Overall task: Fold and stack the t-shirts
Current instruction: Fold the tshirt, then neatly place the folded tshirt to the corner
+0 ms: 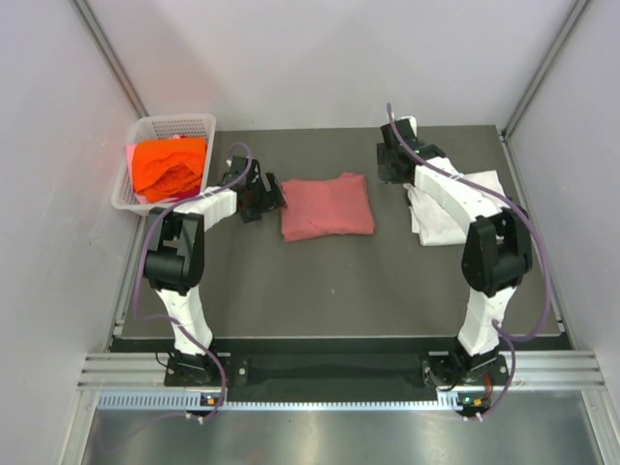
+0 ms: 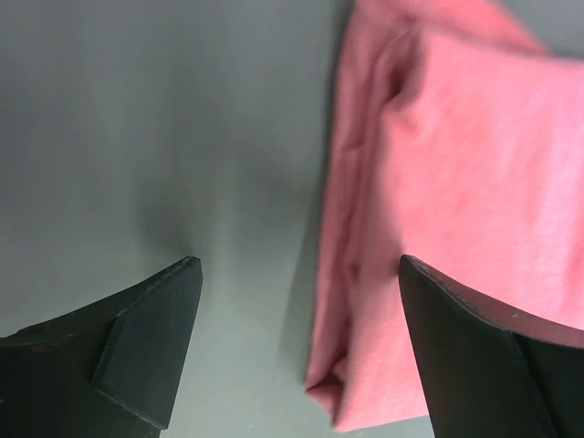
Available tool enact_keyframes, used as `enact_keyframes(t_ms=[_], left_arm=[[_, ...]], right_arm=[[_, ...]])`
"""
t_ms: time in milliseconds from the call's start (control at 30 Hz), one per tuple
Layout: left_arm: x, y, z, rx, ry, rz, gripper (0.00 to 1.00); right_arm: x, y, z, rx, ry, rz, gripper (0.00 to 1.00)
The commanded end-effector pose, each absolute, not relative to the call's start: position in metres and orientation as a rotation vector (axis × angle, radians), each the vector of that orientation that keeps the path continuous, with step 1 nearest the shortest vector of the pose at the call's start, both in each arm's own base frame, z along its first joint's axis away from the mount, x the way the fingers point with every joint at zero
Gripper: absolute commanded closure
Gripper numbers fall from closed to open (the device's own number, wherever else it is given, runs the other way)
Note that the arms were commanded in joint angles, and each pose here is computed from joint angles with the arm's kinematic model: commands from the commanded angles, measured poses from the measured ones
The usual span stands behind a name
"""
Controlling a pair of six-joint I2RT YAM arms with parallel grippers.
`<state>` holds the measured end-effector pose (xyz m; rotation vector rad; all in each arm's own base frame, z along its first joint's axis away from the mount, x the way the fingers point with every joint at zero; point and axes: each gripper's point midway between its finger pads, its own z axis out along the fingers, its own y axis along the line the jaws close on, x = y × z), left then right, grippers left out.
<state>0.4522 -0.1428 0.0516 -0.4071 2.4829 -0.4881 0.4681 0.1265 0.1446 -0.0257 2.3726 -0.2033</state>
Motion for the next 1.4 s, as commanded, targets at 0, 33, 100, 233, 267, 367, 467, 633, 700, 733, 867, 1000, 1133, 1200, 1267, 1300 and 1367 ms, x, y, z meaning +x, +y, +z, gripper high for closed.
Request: enact_keyframes(t_ms=[0,33,100,233,267,367,467,633,700,733,867,1000,1133,1200,1267,1300,1367], left_arm=[[0.461,-0.138,0.087,-0.396,2.351,-0.486,0.07],[0.461,-0.137,0.089,-0.395,2.352,-0.483,0.07],[0.46,-0.136,0.088,-0.391,2.362,-0.47,0.06],[0.457,-0.141,0.088,-0.381,2.367,-0.508,0.01],[0.459,-0.145,0.09,-0.368,2.352,-0.538,0.02],[0.46,-0.15,0.088,-0.369,2.36,-0.572,0.01],[0.461,-0.152,0.08,-0.373,2.38,-0.578,0.01],[0.467,-0.161,0.075,-0.361,2.403,-0.629,0.03],[0.468,-0.163,0.068,-0.372,2.422,-0.636,0.04],[0.471,-0.164,0.064,-0.379,2.433,-0.634,0.06],[0.479,-0.167,0.057,-0.4,2.444,-0.647,0.1],[0.487,-0.166,0.049,-0.427,2.447,-0.634,0.14],[0.495,-0.168,0.039,-0.442,2.458,-0.644,0.2],[0.497,-0.169,0.037,-0.449,2.461,-0.654,0.25],[0.501,-0.17,0.033,-0.454,2.465,-0.664,0.3],[0.501,-0.171,0.032,-0.458,2.469,-0.67,0.32],[0.504,-0.173,0.032,-0.457,2.465,-0.691,0.39]], right_arm=[[0.473,0.133,0.192,-0.02,2.239,-0.065,0.32],[0.473,0.135,0.197,-0.026,2.227,-0.02,0.32],[0.474,0.144,0.192,-0.031,2.231,0.146,0.3],[0.475,0.157,0.173,0.002,2.254,0.421,0.2],[0.477,0.157,0.169,0.025,2.258,0.469,0.17],[0.478,0.172,0.151,0.029,2.268,0.633,0.17],[0.479,0.188,0.131,0.025,2.288,0.775,0.15],[0.489,0.206,0.098,0.019,2.364,0.888,0.19],[0.493,0.209,0.093,0.038,2.371,0.908,0.21],[0.495,0.21,0.084,0.052,2.387,0.912,0.23],[0.507,0.209,0.068,0.09,2.412,0.892,0.26],[0.522,0.214,0.06,0.071,2.433,0.896,0.31],[0.529,0.215,0.038,0.078,2.478,0.895,0.37],[0.532,0.217,0.037,0.072,2.478,0.905,0.4],[0.533,0.219,0.029,0.073,2.492,0.915,0.44],[0.535,0.222,0.033,0.06,2.484,0.931,0.45],[0.535,0.226,0.026,0.043,2.496,0.941,0.48]])
